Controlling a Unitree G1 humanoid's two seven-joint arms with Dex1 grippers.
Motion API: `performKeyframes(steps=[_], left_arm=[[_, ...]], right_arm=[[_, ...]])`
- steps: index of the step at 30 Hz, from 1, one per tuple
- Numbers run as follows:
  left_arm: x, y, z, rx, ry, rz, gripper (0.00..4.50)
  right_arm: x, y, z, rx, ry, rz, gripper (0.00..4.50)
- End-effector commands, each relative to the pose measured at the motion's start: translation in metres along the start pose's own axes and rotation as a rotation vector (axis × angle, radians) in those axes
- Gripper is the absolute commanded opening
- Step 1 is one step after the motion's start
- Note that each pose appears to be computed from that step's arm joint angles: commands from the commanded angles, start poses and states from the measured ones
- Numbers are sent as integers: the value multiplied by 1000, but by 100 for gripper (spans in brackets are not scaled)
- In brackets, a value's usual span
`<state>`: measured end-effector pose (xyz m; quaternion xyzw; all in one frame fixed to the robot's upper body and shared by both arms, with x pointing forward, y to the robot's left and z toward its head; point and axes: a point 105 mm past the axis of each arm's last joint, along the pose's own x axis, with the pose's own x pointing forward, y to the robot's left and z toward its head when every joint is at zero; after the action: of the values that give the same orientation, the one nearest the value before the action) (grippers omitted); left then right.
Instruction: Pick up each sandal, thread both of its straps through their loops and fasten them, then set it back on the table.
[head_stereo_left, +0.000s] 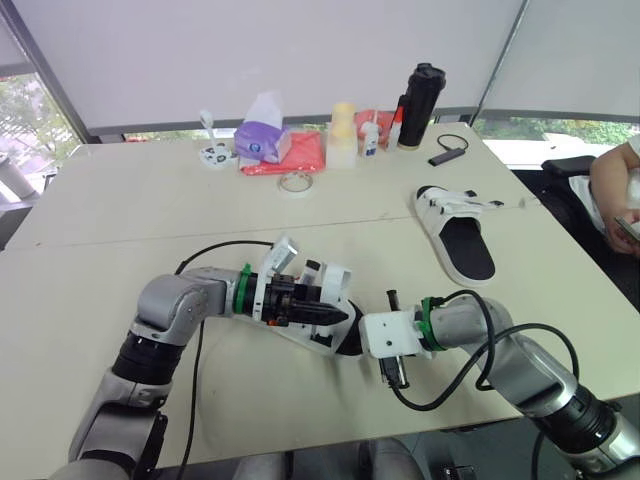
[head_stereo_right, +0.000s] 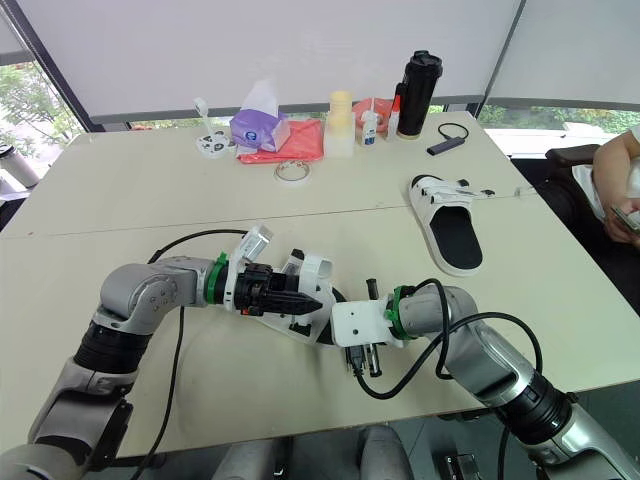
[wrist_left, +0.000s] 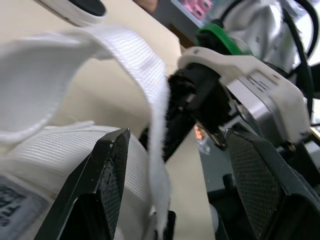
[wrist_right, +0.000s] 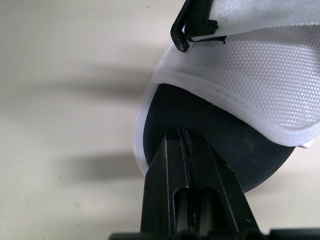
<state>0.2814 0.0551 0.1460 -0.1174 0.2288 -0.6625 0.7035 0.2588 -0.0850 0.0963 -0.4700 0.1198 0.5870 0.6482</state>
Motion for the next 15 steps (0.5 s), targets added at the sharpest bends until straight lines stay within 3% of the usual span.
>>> performKeyframes(steps=[1,15], left_arm=[[-3,-6,8,21,-40,0,313],[-4,-8,6,3,-86,73,313]], right_arm=[[7,16,-15,48,52,75,0],[8,15,-15,47,49,72,0]])
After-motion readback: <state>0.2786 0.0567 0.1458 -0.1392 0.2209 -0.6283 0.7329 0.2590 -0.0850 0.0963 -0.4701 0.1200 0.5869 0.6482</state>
